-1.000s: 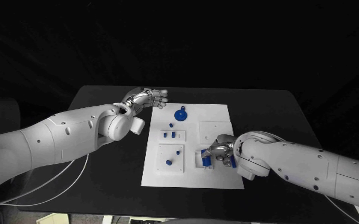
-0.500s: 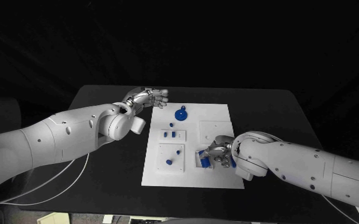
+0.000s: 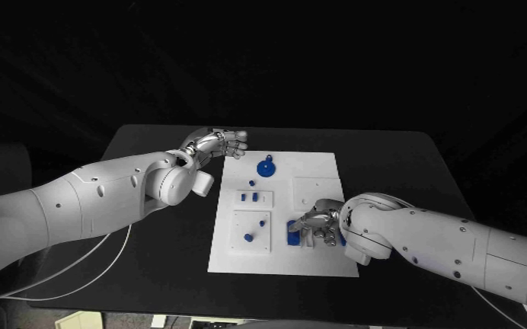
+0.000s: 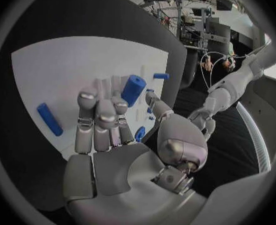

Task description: Assemble the parts on the task board

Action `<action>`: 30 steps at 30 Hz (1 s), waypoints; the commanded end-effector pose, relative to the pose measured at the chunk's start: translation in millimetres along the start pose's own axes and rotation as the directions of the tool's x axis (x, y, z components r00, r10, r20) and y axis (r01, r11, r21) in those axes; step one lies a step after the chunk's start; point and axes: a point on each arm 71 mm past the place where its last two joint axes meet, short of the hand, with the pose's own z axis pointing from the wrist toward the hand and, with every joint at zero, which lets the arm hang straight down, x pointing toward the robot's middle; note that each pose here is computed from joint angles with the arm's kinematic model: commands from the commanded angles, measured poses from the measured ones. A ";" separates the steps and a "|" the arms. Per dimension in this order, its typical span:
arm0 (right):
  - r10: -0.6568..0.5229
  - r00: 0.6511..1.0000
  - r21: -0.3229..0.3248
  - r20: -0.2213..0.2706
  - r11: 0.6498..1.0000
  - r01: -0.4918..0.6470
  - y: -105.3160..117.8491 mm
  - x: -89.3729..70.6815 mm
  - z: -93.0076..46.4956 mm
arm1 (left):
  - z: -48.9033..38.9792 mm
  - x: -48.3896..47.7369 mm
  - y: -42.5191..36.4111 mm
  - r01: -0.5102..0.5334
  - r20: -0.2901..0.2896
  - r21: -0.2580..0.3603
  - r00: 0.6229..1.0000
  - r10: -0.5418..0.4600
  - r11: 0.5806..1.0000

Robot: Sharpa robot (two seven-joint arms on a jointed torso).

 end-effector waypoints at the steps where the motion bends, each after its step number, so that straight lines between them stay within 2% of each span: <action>1: -0.004 1.000 -0.004 -0.007 1.000 0.004 0.3 1.9 0.7 | 0.5 2.3 -1.2 0.010 -0.013 0.008 1.000 -0.009 1.000; 8: -0.003 1.000 -0.005 -0.003 1.000 0.003 -0.7 1.7 0.3 | 0.5 2.1 -1.2 0.009 -0.012 0.008 1.000 -0.009 1.000; 13: -0.010 1.000 -0.030 0.010 0.999 0.010 -1.4 0.5 -1.5 | 0.2 1.5 -1.2 0.009 -0.011 0.008 1.000 -0.009 1.000; 19: -0.030 0.999 -0.080 -0.034 0.996 0.028 -4.0 4.1 -8.3 | -0.5 0.4 -1.0 0.009 -0.009 0.007 1.000 -0.009 1.000; 30: -0.030 0.998 -0.072 -0.048 0.997 0.027 -10.2 7.1 -10.7 | -0.2 0.7 -1.0 0.009 -0.010 0.007 1.000 -0.009 1.000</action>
